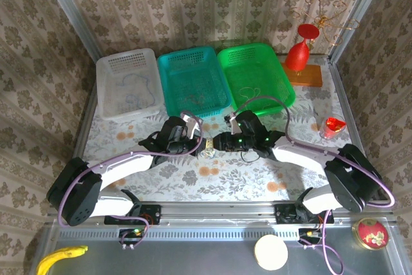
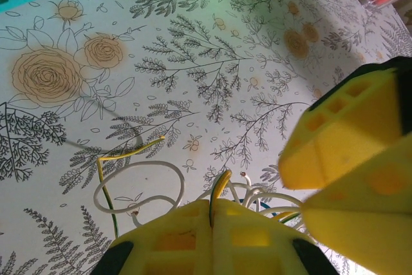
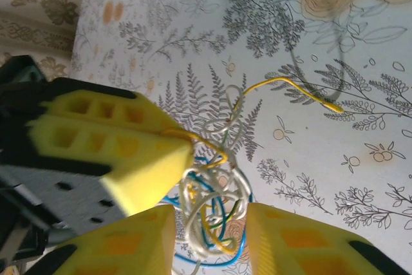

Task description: Untangle the cables

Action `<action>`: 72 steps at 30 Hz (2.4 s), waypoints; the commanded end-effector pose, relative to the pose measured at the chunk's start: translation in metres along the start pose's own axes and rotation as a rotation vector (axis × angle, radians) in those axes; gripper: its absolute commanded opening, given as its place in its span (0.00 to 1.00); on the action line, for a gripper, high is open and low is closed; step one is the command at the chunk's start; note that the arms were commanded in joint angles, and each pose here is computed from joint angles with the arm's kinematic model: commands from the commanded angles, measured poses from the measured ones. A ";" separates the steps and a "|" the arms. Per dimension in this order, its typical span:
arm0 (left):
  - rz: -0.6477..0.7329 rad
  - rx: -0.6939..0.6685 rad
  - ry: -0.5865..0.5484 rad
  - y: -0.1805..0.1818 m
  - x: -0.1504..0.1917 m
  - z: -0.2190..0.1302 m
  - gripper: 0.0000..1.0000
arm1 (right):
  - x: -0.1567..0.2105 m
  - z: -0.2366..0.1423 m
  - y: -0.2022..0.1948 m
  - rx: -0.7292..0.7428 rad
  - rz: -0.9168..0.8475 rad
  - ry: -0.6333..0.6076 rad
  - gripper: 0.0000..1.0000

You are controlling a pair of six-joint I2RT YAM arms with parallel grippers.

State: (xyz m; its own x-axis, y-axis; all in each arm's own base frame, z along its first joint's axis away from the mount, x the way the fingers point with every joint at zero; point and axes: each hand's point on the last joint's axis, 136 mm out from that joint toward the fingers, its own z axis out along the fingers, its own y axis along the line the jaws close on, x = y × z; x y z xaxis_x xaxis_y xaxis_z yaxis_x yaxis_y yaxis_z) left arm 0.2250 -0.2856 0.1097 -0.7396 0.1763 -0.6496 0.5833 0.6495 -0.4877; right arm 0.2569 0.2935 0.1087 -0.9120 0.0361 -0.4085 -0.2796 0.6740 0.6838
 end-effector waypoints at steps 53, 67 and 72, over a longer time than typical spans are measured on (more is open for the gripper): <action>-0.114 0.079 0.039 0.013 0.027 0.030 0.13 | 0.017 -0.002 -0.038 0.046 0.057 -0.019 0.00; -0.068 0.065 -0.030 0.002 0.002 0.007 0.12 | 0.018 -0.002 -0.040 0.050 0.061 -0.022 0.00; -0.080 0.048 -0.006 0.010 0.013 0.014 0.28 | 0.017 -0.002 -0.039 0.045 0.060 -0.021 0.00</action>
State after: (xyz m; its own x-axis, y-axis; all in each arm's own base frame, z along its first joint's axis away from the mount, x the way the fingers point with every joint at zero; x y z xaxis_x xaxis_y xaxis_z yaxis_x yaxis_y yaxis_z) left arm 0.2248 -0.2869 0.0937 -0.7833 0.1082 -0.6122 0.5373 0.6132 -0.5791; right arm 0.2445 0.2641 0.0628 -0.9358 0.0738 -0.3446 -0.1910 0.7154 0.6721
